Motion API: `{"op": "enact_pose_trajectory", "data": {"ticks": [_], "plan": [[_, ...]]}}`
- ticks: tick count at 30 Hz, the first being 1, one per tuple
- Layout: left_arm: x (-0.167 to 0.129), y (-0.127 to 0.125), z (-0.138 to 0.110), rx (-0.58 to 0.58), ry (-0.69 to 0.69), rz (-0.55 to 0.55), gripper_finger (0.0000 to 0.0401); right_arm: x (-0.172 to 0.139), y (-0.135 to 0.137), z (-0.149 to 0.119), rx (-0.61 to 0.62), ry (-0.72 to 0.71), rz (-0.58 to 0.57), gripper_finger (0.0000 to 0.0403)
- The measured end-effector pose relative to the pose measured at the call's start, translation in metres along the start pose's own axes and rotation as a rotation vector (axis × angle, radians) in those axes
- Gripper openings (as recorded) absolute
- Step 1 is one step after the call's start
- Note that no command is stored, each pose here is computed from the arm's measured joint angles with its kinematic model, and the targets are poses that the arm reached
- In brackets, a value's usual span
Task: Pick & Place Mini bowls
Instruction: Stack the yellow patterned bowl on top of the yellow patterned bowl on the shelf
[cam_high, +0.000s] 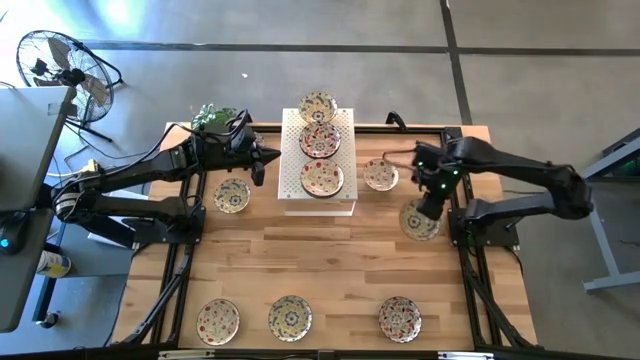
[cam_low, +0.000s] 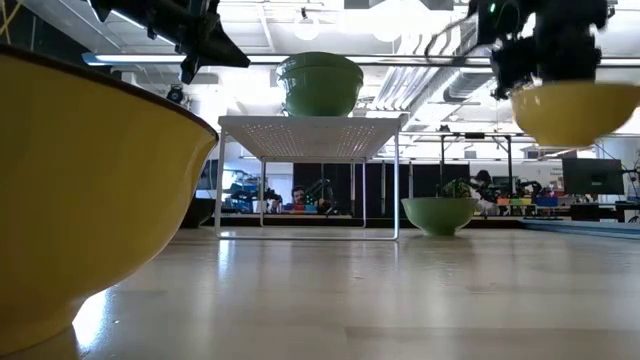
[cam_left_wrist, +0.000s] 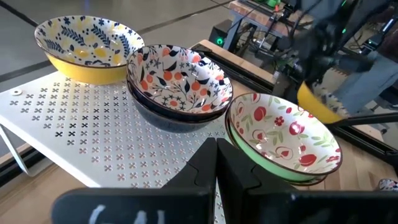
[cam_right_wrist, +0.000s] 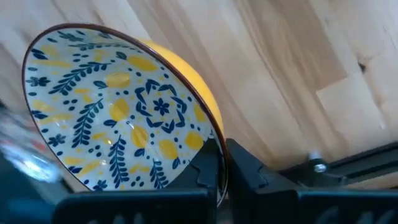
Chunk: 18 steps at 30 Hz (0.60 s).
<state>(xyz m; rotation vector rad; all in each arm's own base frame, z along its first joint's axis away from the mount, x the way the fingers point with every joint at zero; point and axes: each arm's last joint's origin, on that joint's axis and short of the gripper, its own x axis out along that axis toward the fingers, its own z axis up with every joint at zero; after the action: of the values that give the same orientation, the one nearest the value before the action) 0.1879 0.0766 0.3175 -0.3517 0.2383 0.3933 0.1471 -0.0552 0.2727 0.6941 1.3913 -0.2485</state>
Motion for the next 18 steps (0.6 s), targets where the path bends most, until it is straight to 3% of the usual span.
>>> {"op": "enact_pose_trajectory", "data": {"ticks": [6, 9, 14, 18], "plan": [[0.0, 0.0, 0.0, 0.0, 0.0, 0.0, 0.0001, -0.041, 0.013, 0.002, 0.234, -0.164, 0.066, 0.0005], [0.0, 0.0, 0.0, 0.0, 0.0, 0.0, 0.0001, -0.067, 0.024, 0.012, 0.284, -0.268, 0.117, 0.0005], [0.0, 0.0, 0.0, 0.0, 0.0, 0.0, 0.0001, -0.109, 0.039, 0.047, 0.318, -0.443, 0.204, 0.0006], [0.0, 0.0, 0.0, 0.0, 0.0, 0.0, 0.0001, -0.124, 0.042, 0.095, 0.36, -0.477, 0.252, 0.0005]]}}
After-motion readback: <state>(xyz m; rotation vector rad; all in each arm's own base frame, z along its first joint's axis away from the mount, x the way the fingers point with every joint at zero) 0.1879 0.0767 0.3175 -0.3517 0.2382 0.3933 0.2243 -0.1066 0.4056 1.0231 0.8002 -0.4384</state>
